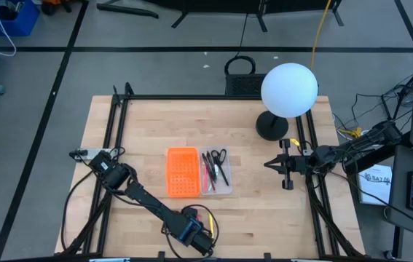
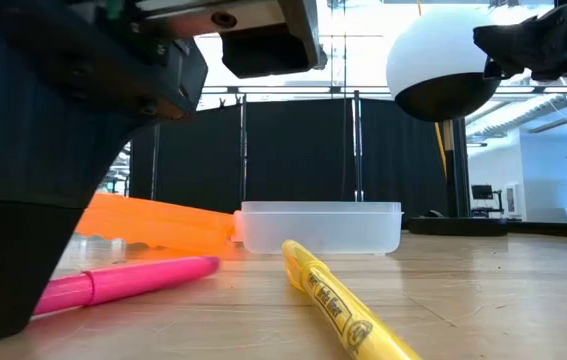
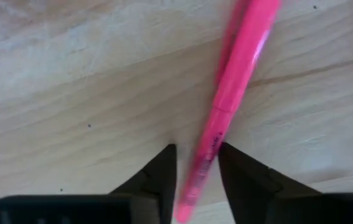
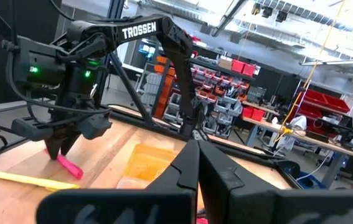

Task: Pick & place school supplies into a supply box
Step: Put the pink pen into the supply box, then put the yellow pen into the supply box

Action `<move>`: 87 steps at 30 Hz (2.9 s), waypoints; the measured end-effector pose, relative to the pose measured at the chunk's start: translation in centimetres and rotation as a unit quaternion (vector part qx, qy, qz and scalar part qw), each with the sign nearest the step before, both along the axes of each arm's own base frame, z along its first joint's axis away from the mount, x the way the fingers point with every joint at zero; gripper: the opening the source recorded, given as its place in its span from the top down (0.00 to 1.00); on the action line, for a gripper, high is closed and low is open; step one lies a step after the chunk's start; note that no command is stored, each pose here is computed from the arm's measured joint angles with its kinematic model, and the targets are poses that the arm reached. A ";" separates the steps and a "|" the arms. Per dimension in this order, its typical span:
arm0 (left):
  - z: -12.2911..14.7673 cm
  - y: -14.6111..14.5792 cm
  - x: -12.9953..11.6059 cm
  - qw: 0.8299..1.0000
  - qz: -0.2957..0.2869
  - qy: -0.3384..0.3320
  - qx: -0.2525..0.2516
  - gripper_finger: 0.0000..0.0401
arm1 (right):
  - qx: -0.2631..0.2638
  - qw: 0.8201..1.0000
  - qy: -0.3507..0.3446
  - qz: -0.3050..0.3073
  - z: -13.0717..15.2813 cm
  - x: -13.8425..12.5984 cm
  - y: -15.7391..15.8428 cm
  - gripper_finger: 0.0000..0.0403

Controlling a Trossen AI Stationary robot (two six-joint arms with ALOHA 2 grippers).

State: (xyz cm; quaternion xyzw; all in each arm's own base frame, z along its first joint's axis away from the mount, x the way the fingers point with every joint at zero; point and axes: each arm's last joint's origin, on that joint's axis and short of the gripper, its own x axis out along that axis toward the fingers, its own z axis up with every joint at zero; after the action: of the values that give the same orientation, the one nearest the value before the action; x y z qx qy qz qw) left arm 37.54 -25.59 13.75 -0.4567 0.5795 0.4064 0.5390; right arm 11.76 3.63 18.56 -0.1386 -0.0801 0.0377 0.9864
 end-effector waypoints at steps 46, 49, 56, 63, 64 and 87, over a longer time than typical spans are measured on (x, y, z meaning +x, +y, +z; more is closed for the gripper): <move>8.5 19.6 6.7 0.984 0.025 -0.153 0.085 0.95 | -0.051 0.997 0.049 -0.003 -1.1 0.1 0.0 1.00; 8.3 20.7 6.4 0.987 0.034 -0.127 0.090 0.95 | -0.064 0.997 0.052 -0.004 -1.1 0.2 0.1 1.00; 7.4 22.0 6.9 0.989 0.044 -0.118 0.076 0.95 | -0.063 0.996 0.056 -0.004 -1.2 0.2 0.1 1.00; 5.7 21.4 7.2 0.992 0.044 -0.100 0.068 0.95 | -0.059 0.996 0.061 -0.003 -1.3 0.2 0.1 1.00; 5.6 21.3 7.2 0.992 0.043 -0.099 0.065 0.95 | -0.057 0.996 0.062 -0.003 -1.3 0.2 0.1 1.00; 4.3 21.3 8.2 0.993 0.043 -0.113 0.017 0.68 | -0.052 0.997 0.063 -0.002 -1.3 0.2 0.1 1.00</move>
State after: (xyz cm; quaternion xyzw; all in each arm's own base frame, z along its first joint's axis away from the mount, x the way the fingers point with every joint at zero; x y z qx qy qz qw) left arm 45.75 -4.34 18.04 -0.5152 0.4878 0.3846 0.5905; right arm 11.95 3.70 17.22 -0.1872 -0.0159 0.0481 0.9810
